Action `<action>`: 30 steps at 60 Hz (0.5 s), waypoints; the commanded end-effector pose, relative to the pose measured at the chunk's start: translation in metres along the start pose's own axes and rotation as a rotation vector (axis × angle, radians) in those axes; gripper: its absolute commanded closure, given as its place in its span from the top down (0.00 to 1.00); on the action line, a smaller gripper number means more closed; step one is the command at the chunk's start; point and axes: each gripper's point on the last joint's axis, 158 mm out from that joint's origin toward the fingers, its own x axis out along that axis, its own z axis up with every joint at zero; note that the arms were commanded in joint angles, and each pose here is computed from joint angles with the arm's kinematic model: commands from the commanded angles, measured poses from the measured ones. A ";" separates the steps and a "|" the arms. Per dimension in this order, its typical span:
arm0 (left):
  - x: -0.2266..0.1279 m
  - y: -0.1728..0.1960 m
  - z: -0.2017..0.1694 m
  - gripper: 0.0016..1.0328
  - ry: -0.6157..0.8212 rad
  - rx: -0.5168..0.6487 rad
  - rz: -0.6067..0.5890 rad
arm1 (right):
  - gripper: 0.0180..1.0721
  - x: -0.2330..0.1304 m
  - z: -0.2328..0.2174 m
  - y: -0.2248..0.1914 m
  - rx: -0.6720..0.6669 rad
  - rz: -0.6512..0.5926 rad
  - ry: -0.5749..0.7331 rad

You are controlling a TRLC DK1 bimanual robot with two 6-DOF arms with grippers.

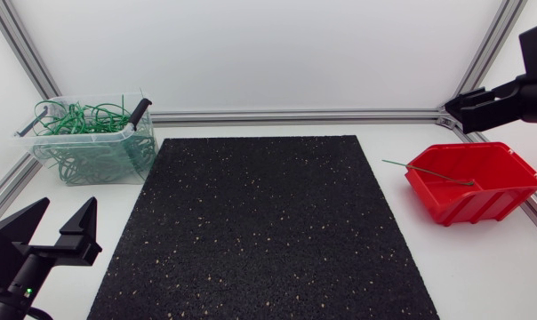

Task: Take a green cable tie from the red box, thread the tail through the head to close it, then place it in the transparent bin on the left.

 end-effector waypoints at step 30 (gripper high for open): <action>0.001 0.001 -0.024 0.97 0.058 0.000 0.005 | 0.95 0.074 -0.060 -0.003 -0.397 0.212 0.423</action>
